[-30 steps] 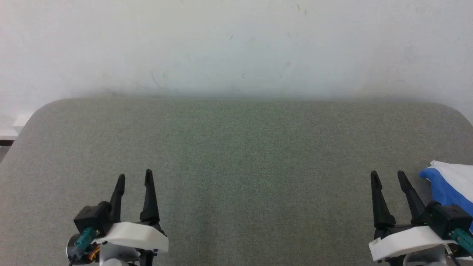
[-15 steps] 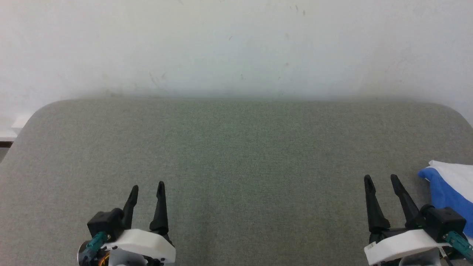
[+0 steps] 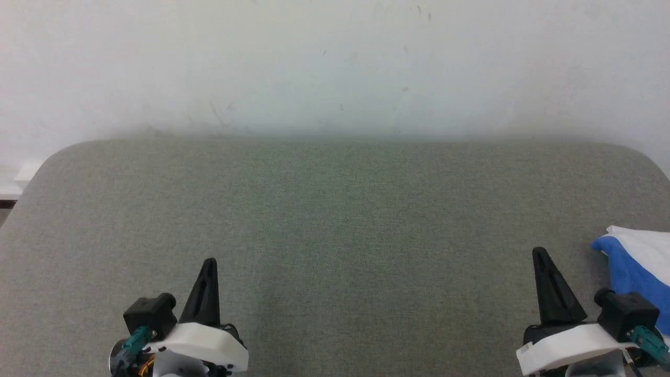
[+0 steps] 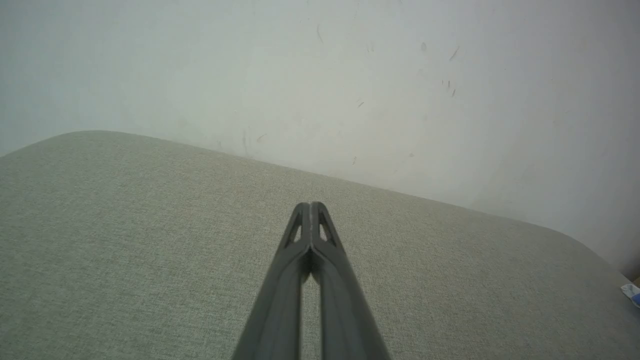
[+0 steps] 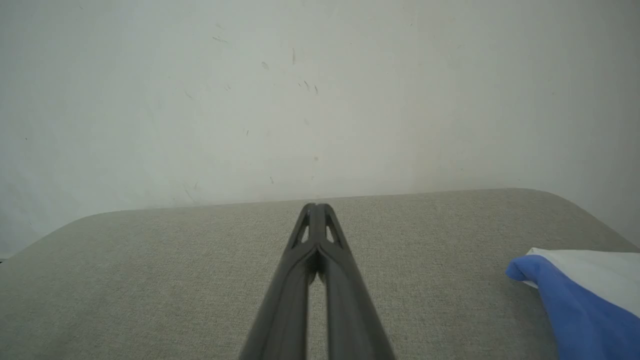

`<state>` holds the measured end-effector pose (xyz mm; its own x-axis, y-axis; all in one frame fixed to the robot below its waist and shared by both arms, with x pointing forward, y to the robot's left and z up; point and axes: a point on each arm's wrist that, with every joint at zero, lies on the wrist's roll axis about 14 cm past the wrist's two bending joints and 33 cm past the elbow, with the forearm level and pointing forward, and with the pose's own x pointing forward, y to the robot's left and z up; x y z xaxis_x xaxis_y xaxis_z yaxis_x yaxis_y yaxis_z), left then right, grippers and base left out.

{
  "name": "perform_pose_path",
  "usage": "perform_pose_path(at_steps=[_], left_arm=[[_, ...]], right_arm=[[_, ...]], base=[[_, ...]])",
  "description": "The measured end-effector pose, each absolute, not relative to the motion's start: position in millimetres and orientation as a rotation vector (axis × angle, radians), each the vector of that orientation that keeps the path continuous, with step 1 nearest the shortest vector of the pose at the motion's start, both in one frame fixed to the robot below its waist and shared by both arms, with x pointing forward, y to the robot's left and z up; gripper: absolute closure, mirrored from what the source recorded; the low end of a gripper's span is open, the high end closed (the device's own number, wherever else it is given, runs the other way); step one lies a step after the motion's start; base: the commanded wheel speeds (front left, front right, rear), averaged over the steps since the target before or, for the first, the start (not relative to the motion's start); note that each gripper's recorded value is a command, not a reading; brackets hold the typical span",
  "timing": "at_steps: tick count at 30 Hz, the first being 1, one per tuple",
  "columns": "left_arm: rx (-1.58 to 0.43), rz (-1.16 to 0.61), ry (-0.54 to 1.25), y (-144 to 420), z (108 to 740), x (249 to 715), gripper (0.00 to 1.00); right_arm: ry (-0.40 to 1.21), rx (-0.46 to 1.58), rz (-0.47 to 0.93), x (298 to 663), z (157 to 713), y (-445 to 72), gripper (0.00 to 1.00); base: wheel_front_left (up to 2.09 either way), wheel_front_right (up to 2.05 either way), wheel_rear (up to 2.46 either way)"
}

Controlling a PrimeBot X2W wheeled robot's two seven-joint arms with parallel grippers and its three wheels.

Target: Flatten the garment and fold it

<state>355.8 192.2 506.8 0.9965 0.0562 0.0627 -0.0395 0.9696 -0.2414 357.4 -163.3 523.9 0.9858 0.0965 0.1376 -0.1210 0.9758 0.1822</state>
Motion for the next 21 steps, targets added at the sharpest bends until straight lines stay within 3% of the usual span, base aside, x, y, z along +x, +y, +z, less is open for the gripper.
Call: perform_pose_path(at_steps=[21], left_arm=[[-0.189,0.025,-0.060,187.2,512.3,360.9,1.00]], right_arm=[[-0.097,0.155,0.116,358.6,521.5,-162.7,1.00]], base=[[0.00,0.00,0.00]])
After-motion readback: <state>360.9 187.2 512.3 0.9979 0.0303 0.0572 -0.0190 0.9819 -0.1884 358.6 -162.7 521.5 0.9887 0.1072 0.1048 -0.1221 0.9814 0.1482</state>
